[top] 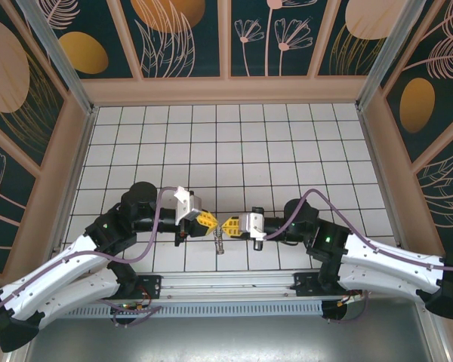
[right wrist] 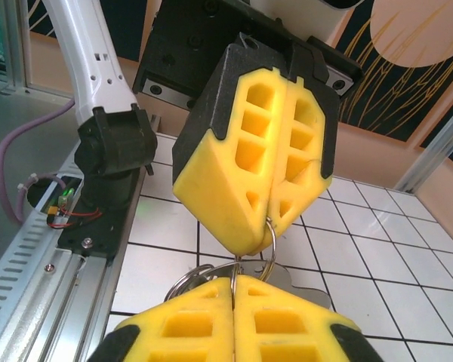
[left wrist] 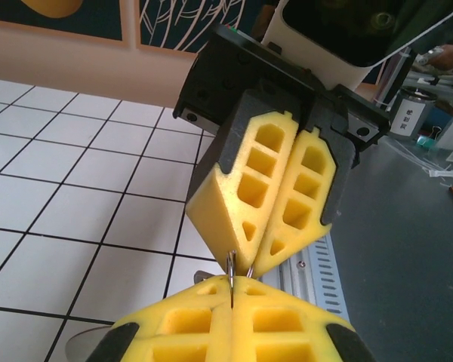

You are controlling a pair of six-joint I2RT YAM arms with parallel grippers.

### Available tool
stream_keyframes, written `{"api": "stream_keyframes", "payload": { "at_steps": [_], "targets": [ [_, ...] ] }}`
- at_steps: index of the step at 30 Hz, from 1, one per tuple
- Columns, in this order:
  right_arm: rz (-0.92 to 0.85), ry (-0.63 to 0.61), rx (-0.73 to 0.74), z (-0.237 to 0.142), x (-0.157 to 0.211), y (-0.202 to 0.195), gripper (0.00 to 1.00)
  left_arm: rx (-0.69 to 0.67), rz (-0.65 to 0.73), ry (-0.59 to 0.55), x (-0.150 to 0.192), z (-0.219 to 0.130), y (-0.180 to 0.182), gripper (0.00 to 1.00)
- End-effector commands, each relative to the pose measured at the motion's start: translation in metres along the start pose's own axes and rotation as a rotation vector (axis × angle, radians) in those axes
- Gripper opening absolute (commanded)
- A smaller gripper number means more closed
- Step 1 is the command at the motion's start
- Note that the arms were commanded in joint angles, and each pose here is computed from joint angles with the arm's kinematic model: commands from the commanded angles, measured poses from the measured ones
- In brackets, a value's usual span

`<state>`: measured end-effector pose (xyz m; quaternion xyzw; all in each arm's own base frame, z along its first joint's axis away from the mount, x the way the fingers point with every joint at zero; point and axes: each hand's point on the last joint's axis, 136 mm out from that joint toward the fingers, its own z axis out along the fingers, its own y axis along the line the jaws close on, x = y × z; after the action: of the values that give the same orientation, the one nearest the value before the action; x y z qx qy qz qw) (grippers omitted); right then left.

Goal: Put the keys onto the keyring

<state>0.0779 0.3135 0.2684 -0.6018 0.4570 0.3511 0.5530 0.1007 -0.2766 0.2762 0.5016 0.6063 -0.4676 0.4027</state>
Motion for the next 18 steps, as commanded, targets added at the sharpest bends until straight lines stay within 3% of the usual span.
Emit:
{"api": "stream_keyframes", "payload": {
  "at_steps": [1,12,18],
  "targets": [
    [-0.032,0.003,0.007,0.000,0.004,0.005,0.15,0.004,0.062,-0.094,-0.026,-0.005,-0.004,0.00],
    [-0.034,-0.009,0.017,-0.003,0.001,0.010,0.20,-0.010,0.061,-0.095,-0.025,-0.006,-0.003,0.00],
    [0.048,-0.038,0.142,-0.022,-0.009,-0.009,0.21,-0.007,0.071,-0.097,-0.026,-0.007,-0.004,0.00]
  ]
}}
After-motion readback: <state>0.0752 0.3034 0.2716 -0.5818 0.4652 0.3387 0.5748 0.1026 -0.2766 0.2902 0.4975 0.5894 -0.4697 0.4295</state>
